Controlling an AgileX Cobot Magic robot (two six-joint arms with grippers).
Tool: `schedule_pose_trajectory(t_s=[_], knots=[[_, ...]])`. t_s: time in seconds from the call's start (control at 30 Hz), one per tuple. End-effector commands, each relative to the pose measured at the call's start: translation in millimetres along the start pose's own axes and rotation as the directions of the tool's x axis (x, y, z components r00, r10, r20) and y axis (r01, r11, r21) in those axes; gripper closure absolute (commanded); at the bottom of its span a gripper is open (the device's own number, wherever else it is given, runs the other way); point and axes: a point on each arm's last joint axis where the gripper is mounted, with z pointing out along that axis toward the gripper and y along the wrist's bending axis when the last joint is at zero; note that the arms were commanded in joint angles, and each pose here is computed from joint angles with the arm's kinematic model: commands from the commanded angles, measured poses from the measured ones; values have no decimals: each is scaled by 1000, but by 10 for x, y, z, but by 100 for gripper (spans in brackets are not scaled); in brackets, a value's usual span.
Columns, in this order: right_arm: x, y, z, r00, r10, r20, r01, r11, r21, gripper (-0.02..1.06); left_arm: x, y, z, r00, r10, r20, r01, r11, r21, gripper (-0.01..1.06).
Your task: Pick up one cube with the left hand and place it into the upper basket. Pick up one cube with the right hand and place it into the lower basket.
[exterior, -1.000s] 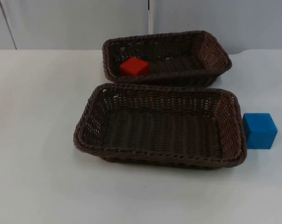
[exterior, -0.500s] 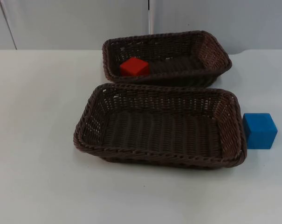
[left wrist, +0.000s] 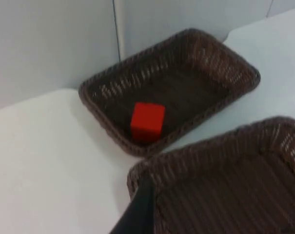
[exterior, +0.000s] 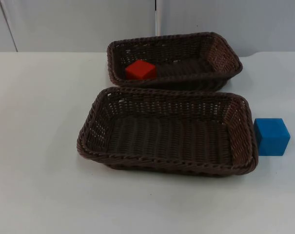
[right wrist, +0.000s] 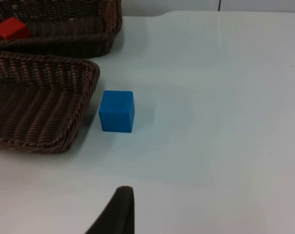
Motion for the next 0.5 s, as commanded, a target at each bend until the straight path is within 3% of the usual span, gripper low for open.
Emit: schedule_pose_trajectory(t_s=[0.0,0.47], knots=[[1,-2,-4,1000,1,7,-1,1000,8,-1,106,-10,-84,1000,-12,9,12,1000,0,16],[1,-2,-4,1000,1,7,-1,1000,8,-1,441,-79,-669,998,-1,57,0,1000,15,16]])
